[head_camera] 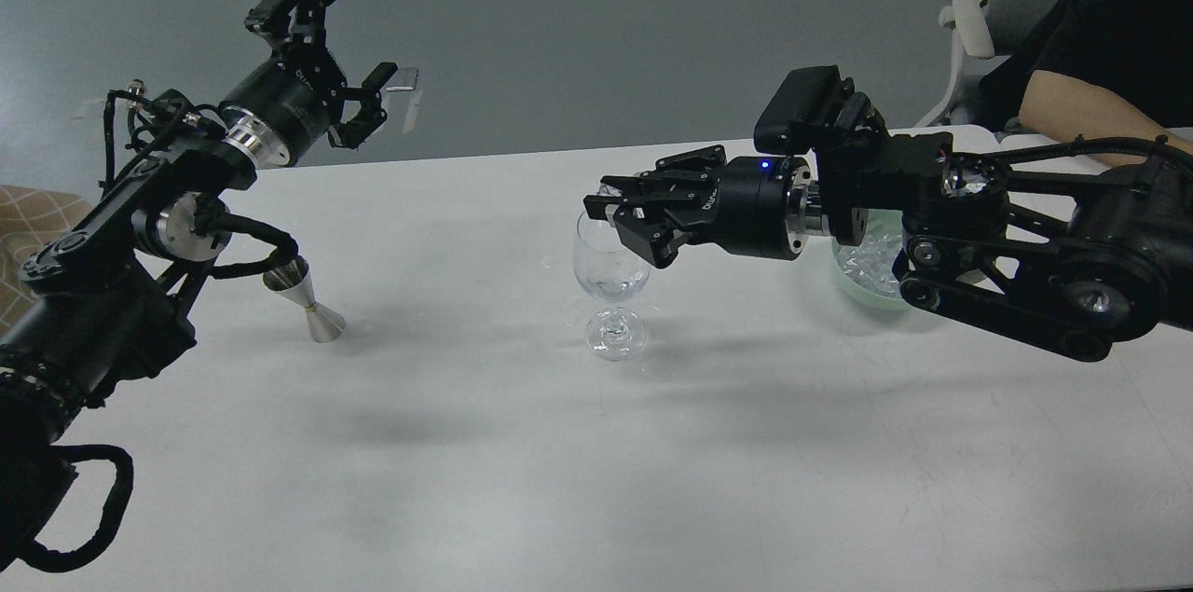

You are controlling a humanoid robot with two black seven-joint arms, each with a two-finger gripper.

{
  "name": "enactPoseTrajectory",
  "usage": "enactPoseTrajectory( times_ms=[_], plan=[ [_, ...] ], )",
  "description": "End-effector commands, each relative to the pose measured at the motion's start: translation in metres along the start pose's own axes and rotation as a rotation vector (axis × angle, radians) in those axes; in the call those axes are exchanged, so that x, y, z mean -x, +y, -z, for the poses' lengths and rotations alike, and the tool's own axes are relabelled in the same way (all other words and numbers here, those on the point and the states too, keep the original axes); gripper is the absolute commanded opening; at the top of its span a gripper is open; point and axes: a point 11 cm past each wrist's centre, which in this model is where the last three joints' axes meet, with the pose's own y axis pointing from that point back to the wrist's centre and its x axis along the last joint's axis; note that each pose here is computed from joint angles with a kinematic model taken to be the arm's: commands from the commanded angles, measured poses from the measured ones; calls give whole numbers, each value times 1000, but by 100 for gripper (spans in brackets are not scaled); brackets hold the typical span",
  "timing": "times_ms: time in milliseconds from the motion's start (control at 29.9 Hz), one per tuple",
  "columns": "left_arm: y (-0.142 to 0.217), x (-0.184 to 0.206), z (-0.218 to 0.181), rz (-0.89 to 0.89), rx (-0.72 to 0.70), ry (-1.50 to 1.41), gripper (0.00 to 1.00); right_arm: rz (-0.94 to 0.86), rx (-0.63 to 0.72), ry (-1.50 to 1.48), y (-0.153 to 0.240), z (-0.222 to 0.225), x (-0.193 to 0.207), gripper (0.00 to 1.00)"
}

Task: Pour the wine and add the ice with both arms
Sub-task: 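Open the right gripper above the wine glass to drop the ice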

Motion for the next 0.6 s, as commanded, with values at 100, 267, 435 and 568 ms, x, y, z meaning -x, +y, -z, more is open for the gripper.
enactPoseTrajectory(
  times_ms=[100,267,435,568],
  plan=[
    [0,0,-1,0,2,-1,98,0,0,-1,-1,1,0,38],
    [0,0,0,0,2,0,98,0,2,-1,0,0,0,47],
    [0,0,0,0,2,0,98,0,6,0,0,-1,0,50],
    [0,0,0,-2,1,0,98,-2,6,1,0,-1,0,58]
  ],
)
